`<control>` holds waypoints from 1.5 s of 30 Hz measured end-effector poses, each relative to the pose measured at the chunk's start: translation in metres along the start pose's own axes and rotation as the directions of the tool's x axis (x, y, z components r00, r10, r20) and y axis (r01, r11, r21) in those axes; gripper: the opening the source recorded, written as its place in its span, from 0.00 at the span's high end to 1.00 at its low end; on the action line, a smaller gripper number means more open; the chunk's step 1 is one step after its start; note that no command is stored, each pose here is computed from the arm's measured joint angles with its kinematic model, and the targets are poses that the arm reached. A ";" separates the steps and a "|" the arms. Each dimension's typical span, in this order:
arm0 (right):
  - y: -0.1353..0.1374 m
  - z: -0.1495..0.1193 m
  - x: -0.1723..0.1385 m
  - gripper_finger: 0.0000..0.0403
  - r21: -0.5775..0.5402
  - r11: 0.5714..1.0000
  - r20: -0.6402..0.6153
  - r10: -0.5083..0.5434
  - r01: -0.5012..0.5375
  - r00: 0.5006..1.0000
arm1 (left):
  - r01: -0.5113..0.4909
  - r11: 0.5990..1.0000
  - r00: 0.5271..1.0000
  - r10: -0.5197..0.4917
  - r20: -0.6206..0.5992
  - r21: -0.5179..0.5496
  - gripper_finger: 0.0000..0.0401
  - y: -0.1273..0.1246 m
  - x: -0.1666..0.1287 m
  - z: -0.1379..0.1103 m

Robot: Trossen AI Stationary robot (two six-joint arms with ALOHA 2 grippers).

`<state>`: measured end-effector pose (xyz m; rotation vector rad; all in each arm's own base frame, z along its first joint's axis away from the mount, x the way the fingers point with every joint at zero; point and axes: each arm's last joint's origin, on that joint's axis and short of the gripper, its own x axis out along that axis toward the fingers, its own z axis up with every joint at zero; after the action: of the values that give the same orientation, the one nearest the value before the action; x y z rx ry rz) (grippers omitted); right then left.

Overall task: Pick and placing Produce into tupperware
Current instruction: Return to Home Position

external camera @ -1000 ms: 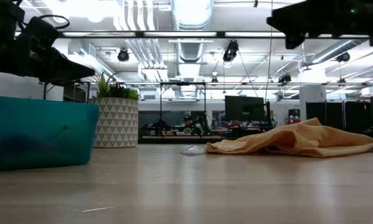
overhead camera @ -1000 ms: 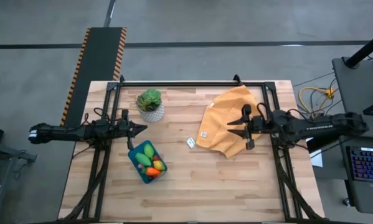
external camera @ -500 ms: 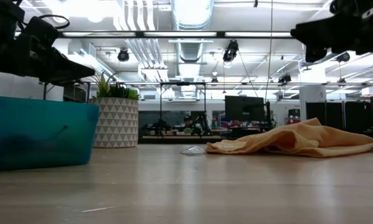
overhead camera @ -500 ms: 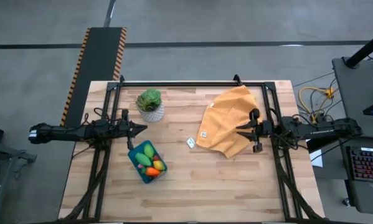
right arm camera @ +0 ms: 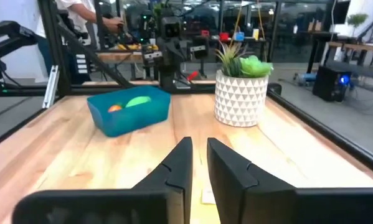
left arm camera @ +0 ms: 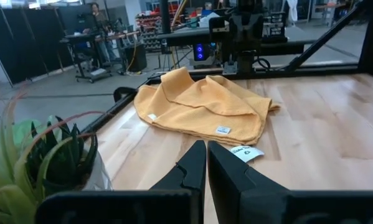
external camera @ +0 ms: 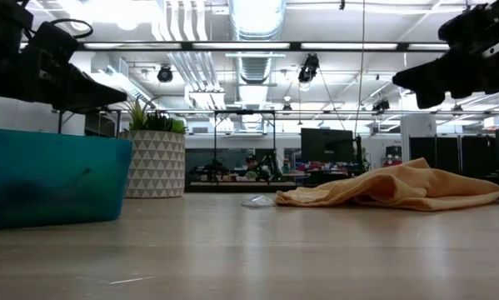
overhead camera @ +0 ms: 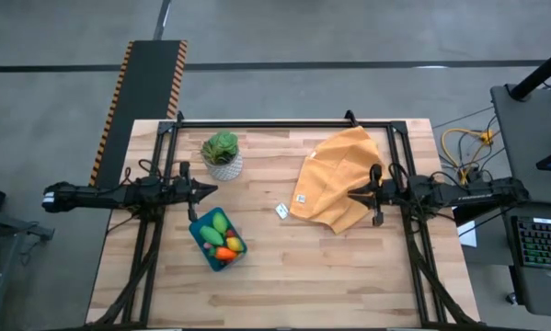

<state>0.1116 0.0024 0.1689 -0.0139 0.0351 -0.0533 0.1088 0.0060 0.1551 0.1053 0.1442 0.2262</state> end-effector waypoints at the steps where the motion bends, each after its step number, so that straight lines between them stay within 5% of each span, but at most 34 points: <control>1: 0.000 0.000 0.000 0.90 0.006 1.000 -0.004 -0.004 0.004 1.000 | 0.001 1.000 1.000 -0.001 0.000 0.020 1.00 0.000 0.000 0.000; 18: 0.000 0.000 0.000 0.98 -0.024 1.000 -0.005 -0.005 0.005 1.000 | 0.222 0.975 0.971 -0.222 0.088 0.012 1.00 -0.006 -0.002 0.007; 45: 0.000 -0.002 0.000 0.98 -0.014 1.000 -0.018 -0.004 0.004 1.000 | 0.224 0.975 0.963 -0.222 0.151 0.005 1.00 -0.003 -0.012 0.009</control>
<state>0.1116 0.0023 0.1672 -0.0272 0.0532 -0.0574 0.0990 -0.0007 0.1648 0.0930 0.0031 -0.0063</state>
